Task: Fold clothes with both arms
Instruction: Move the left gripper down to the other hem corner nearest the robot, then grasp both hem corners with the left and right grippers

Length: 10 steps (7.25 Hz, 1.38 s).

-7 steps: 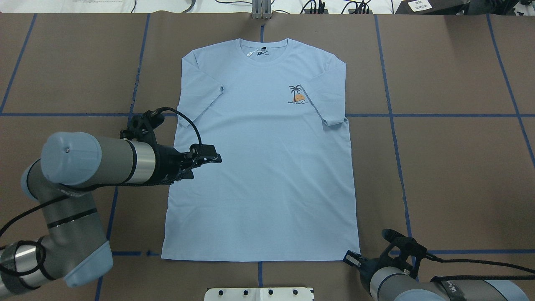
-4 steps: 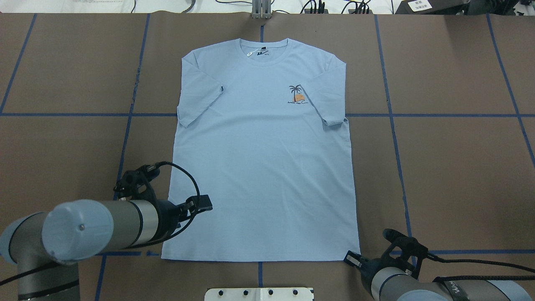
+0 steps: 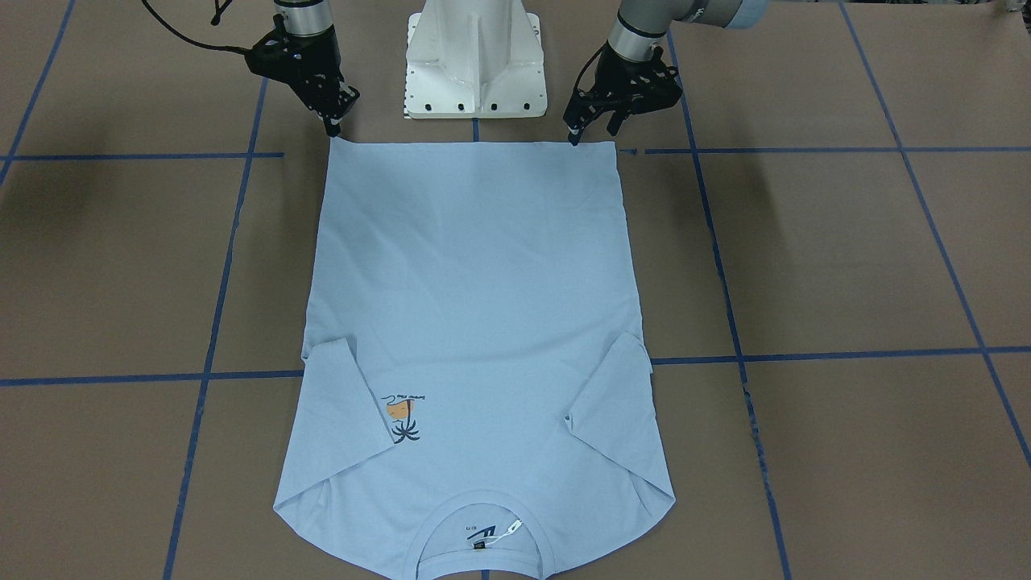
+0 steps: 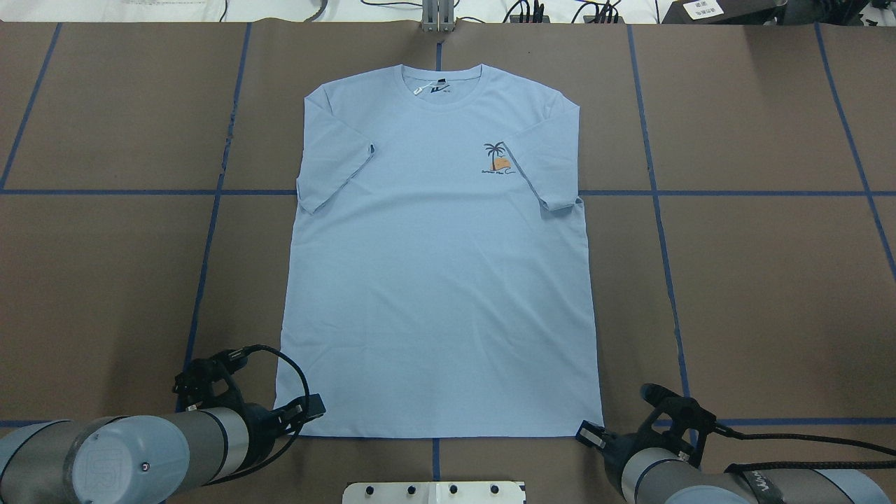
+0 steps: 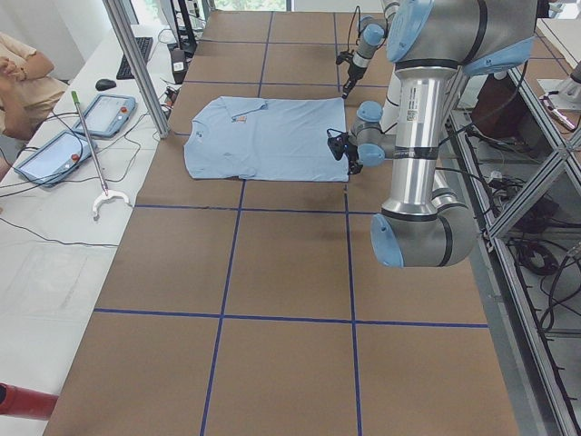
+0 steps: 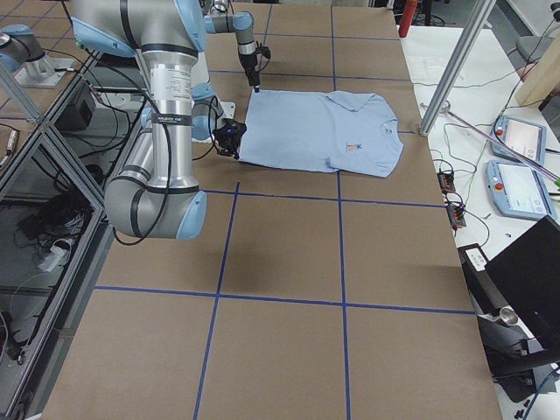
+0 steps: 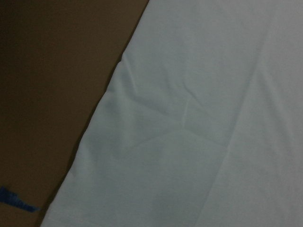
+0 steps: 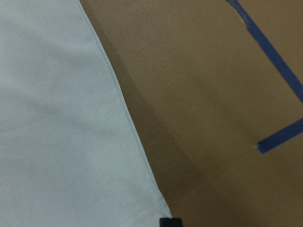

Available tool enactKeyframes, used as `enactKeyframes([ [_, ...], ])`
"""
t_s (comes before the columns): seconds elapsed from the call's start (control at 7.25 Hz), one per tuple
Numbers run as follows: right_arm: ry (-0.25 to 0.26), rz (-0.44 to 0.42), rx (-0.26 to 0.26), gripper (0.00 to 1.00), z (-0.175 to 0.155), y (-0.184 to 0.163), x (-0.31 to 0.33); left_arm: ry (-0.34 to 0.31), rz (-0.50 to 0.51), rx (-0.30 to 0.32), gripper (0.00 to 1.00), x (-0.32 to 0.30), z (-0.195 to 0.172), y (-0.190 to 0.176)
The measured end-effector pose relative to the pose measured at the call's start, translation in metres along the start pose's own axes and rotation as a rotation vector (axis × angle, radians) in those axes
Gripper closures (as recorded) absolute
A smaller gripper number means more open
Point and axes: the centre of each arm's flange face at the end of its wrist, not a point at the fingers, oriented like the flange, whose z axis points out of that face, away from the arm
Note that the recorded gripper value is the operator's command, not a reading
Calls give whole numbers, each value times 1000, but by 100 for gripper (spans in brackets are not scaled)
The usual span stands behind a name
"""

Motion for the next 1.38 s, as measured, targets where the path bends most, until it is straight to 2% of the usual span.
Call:
enactKeyframes([
  [0.41, 1, 0, 1, 100, 0, 0, 0, -53, 8, 19, 23, -10, 8, 1],
  [0.55, 1, 1, 1, 100, 0, -1, 0, -60, 9, 20, 28, -12, 10, 2],
  [0.69, 0, 1, 2, 100, 0, -1, 0, -66, 11, 20, 39, -13, 12, 3],
  [0.83, 0, 2, 2, 100, 0, -1, 0, -71, 13, 20, 82, -15, 14, 3],
  [0.97, -1, 2, 1, 100, 0, -1, -1, -73, 14, 20, 100, -15, 15, 3],
  [1.38, -1, 2, 2, 100, 0, -1, -1, -67, 14, 18, 100, -14, 12, 3],
])
